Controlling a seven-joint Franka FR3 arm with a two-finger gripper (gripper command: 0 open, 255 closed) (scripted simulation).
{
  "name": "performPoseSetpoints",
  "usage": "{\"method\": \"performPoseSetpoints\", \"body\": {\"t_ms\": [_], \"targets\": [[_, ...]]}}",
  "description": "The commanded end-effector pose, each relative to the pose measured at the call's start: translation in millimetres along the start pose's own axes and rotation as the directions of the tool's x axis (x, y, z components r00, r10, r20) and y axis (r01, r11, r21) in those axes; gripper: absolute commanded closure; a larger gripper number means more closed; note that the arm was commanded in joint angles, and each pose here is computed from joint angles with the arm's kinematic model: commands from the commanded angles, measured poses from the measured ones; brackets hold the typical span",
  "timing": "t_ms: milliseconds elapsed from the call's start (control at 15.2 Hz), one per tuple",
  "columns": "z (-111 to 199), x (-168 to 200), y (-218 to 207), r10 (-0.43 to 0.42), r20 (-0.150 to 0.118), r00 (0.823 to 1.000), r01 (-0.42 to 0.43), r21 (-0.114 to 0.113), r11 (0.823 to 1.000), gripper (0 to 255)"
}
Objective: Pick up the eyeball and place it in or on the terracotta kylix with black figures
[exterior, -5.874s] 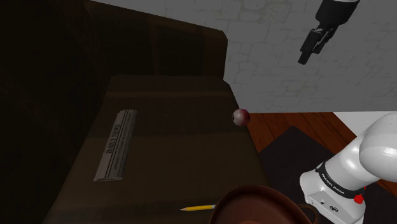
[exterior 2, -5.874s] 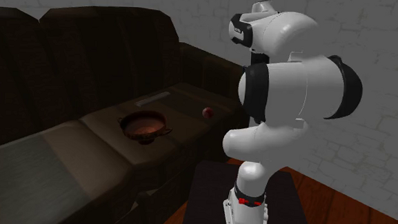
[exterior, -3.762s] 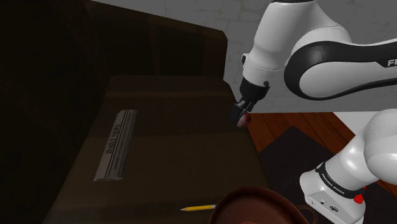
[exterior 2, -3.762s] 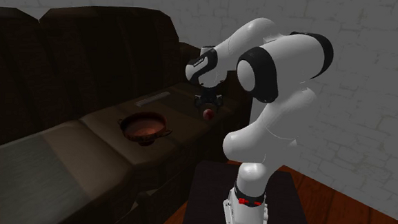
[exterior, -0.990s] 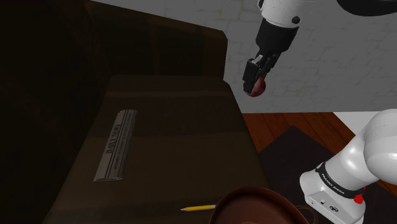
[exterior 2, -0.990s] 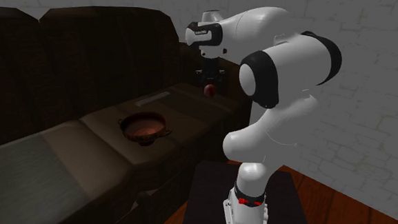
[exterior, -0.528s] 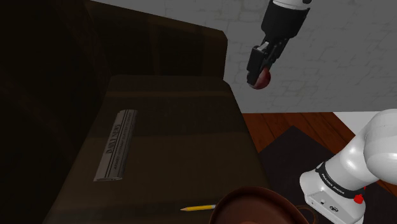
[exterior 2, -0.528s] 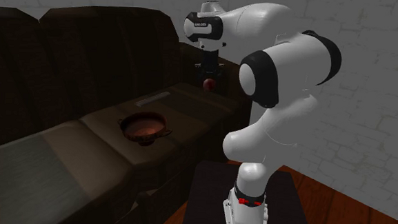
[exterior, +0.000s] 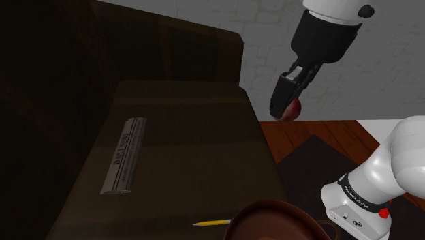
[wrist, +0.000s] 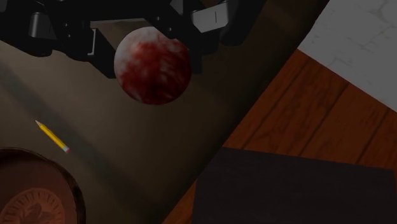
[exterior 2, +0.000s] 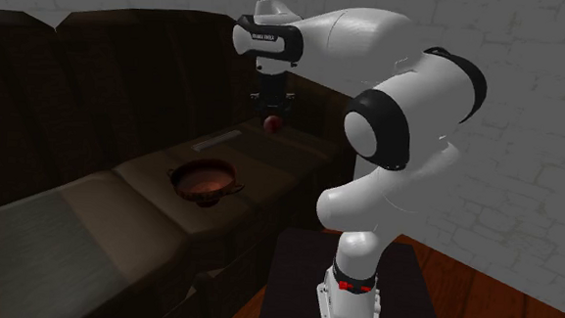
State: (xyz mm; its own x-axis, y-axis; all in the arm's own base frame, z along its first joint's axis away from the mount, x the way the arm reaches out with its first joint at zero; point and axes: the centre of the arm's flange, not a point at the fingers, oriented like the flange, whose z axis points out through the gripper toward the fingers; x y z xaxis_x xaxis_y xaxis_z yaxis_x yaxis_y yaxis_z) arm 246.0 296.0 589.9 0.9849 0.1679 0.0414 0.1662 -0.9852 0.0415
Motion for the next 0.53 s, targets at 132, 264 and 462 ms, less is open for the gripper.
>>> {"method": "performPoseSetpoints", "body": {"t_ms": [132,264,462], "targets": [[-2.8,-30.6,-42.2,0.001,0.000,1.000,-0.001,0.000,1.000,255],[-4.6,-46.2,-63.4,0.001,0.000,1.000,-0.001,0.000,1.000,255],[-7.4,-69.6,-95.3,0.001,0.000,1.000,-0.001,0.000,1.000,255]]}}
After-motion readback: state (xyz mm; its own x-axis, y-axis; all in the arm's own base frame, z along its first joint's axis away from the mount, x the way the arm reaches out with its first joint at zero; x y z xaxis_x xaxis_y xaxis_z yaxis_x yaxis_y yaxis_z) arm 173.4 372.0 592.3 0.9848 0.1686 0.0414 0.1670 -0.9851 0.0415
